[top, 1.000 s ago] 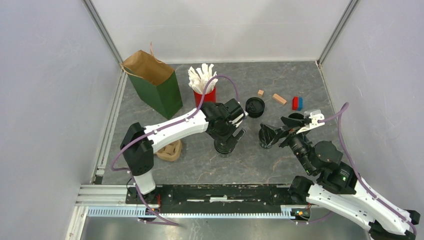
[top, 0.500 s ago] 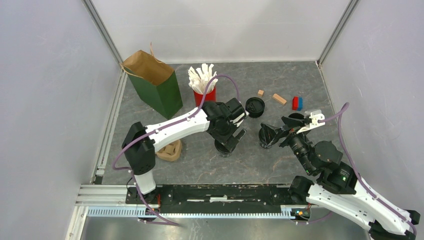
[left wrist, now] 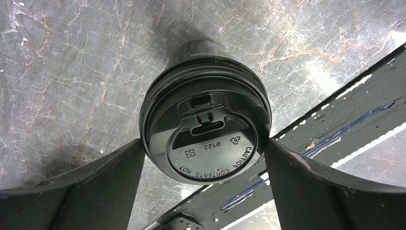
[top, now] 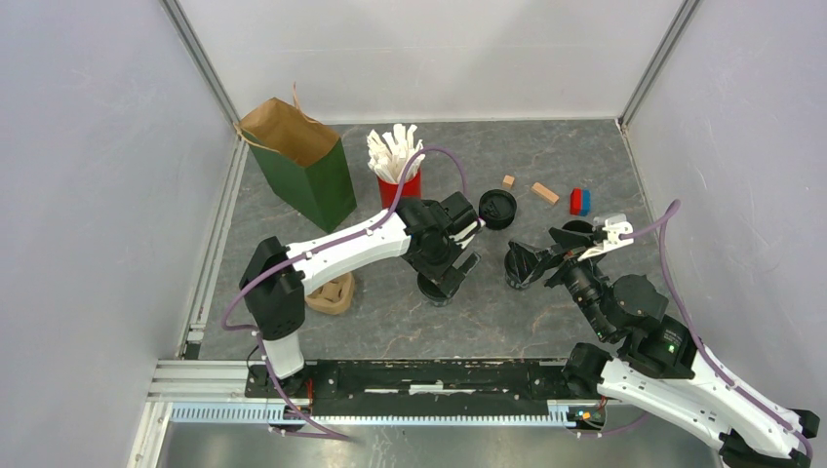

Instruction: Pack the takeout coffee

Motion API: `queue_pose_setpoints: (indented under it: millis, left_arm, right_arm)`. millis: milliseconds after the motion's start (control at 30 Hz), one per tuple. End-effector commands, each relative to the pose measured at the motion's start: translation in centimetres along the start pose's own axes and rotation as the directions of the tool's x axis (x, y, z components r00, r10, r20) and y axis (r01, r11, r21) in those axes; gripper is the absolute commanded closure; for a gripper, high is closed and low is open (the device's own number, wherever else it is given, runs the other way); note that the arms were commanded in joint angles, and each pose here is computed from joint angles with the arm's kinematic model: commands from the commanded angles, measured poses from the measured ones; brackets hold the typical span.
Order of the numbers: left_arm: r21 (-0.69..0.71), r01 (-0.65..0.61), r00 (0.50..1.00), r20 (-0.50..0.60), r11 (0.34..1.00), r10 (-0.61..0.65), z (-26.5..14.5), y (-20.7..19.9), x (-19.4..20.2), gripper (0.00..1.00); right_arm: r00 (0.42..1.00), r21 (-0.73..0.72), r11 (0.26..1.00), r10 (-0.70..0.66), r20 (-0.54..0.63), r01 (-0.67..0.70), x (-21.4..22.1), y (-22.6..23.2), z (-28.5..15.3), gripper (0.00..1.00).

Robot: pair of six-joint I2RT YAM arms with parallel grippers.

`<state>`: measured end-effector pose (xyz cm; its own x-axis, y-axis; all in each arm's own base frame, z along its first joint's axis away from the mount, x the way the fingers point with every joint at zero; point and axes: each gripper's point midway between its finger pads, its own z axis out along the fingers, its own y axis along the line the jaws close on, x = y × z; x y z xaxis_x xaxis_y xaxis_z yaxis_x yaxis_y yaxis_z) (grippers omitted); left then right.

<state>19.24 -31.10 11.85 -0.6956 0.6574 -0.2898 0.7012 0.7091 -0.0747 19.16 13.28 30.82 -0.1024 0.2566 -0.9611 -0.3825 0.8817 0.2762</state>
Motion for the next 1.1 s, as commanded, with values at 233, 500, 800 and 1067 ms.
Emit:
queue_pose_setpoints:
  millis: [233,500,800,1067]
  left_arm:
    - [0.035,-0.027,0.999,0.030,0.999,0.025,-0.8,-0.7,-1.1,0.00]
    - [0.031,-0.031,0.997,0.066,0.999,0.029,-1.2,-0.6,-1.4,0.00]
    - [0.046,-0.033,0.992,0.120,0.998,0.027,-1.7,-0.7,-1.8,0.00]
    - [0.042,-0.021,0.992,0.126,0.999,0.015,-1.5,-0.6,-1.5,0.00]
  right_arm:
    - [1.000,-0.005,1.000,0.012,0.002,-0.012,0.5,0.1,0.2,0.02]
    - [0.995,0.001,0.998,0.058,-0.083,-0.058,5.1,0.3,1.1,0.02]
    - [0.992,0.054,0.998,0.024,-0.124,-0.018,7.0,-0.5,1.7,0.07]
    - [0.985,0.081,0.997,0.009,-0.172,0.005,8.8,-0.9,2.3,0.12]
